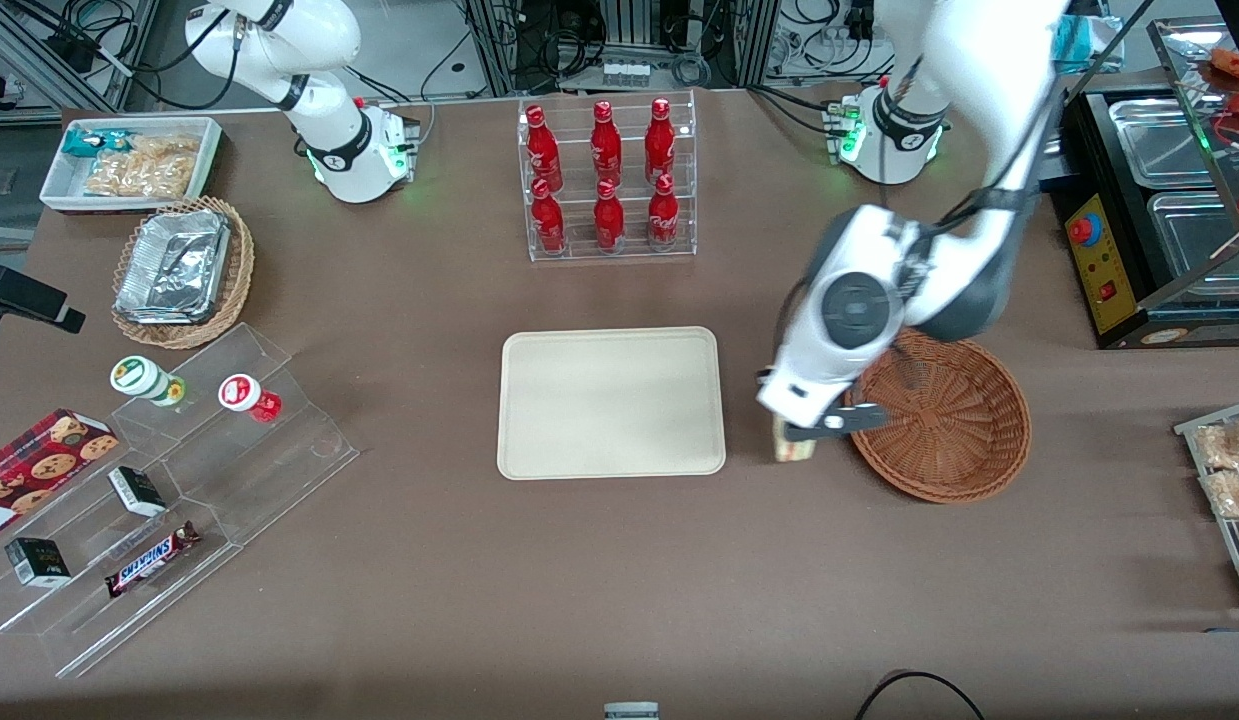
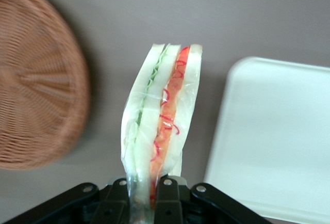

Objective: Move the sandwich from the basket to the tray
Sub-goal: 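Lift the sandwich and carry it toward the cream tray, then lower the sandwich onto the tray and open the left gripper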

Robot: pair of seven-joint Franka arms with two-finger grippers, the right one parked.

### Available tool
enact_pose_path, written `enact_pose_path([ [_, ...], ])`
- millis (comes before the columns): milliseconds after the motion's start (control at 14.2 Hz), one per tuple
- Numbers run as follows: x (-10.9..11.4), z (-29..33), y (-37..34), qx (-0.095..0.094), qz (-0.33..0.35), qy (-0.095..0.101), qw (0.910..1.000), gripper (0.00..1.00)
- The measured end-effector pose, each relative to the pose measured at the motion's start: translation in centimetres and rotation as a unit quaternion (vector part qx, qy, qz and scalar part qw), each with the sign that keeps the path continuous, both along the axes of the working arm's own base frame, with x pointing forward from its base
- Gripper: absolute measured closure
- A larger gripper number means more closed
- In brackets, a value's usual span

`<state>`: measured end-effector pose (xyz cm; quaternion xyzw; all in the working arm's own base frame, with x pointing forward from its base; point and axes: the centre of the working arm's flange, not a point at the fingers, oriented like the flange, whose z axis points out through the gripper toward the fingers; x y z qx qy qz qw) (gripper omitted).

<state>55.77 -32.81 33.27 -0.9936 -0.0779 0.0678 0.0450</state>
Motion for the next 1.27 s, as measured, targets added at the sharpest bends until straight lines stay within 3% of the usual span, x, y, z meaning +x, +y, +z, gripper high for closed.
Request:
enact_pose_path([
  [282,-1.9,-3.2,-9.7,-0.004,0.008,-0.012,0.9999,0.86],
  [635,-4.9,-7.6,-18.5,-0.036,0.010,-0.042,0.9984,0.86],
  [847,-6.4,-8.8,-20.9,-0.044,0.003,-0.037,0.9983,0.86],
  [1059,-6.4,-9.3,-21.3,-0.045,0.008,-0.036,0.9983,0.86],
  [1271,-6.3,-9.4,-21.5,-0.045,0.038,-0.035,0.9976,0.60],
])
